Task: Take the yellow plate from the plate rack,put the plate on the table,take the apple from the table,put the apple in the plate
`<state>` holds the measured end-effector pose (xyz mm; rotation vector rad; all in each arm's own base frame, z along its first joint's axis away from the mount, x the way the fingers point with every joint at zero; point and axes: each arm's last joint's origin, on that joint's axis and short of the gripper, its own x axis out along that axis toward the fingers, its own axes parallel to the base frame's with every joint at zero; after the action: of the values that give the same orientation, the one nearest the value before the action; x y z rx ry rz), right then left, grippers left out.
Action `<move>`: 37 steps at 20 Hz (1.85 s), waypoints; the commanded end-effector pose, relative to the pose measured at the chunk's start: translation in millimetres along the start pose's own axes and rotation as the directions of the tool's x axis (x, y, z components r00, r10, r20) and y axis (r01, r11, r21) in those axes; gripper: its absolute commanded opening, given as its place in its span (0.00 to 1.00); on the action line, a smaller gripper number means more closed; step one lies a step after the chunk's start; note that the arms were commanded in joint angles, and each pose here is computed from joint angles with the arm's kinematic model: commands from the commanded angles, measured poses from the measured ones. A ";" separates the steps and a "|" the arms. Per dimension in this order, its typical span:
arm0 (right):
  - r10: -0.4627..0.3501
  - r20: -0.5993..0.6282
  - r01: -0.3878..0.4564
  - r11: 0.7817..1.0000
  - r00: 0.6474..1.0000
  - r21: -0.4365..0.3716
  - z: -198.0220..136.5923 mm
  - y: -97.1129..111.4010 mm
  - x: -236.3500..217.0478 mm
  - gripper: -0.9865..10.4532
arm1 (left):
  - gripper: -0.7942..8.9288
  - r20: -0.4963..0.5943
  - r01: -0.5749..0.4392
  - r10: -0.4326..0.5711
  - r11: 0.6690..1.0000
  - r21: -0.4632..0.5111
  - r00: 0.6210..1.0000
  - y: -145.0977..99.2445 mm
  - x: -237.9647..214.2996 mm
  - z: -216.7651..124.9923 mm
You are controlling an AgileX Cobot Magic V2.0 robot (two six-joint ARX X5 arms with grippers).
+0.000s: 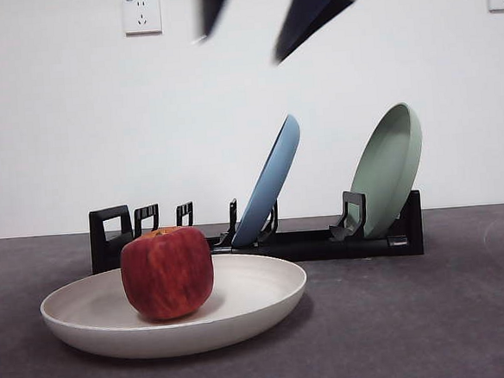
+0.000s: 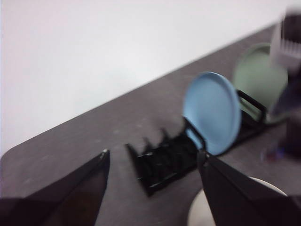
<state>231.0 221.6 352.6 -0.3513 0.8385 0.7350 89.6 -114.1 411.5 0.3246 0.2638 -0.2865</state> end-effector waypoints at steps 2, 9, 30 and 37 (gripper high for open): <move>-0.043 -0.008 0.043 0.999 0.999 0.016 -9.9 -18.7 -28.6 0.12 | 0.24 -0.022 0.106 -0.104 0.989 0.103 0.994 -17.2 19.0 4.1; -0.071 0.040 0.065 0.988 0.997 0.138 -31.2 -60.2 -80.0 0.08 | 0.07 -0.187 0.267 -0.250 0.961 0.070 0.950 -18.4 78.4 -4.7; -0.143 0.329 -0.013 0.903 0.934 0.430 -207.4 -43.9 2.2 0.08 | 0.07 -0.065 0.200 -0.247 0.891 -0.407 0.967 9.6 86.9 -172.5; -0.163 0.314 0.025 0.916 0.935 0.401 -223.9 -21.6 15.8 0.08 | 0.08 -0.024 0.185 -0.219 0.872 -0.453 0.975 6.9 75.4 -195.5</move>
<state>131.6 90.4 201.3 0.0877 0.6076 0.5077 120.8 -57.6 214.5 -0.1373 0.4236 -0.4127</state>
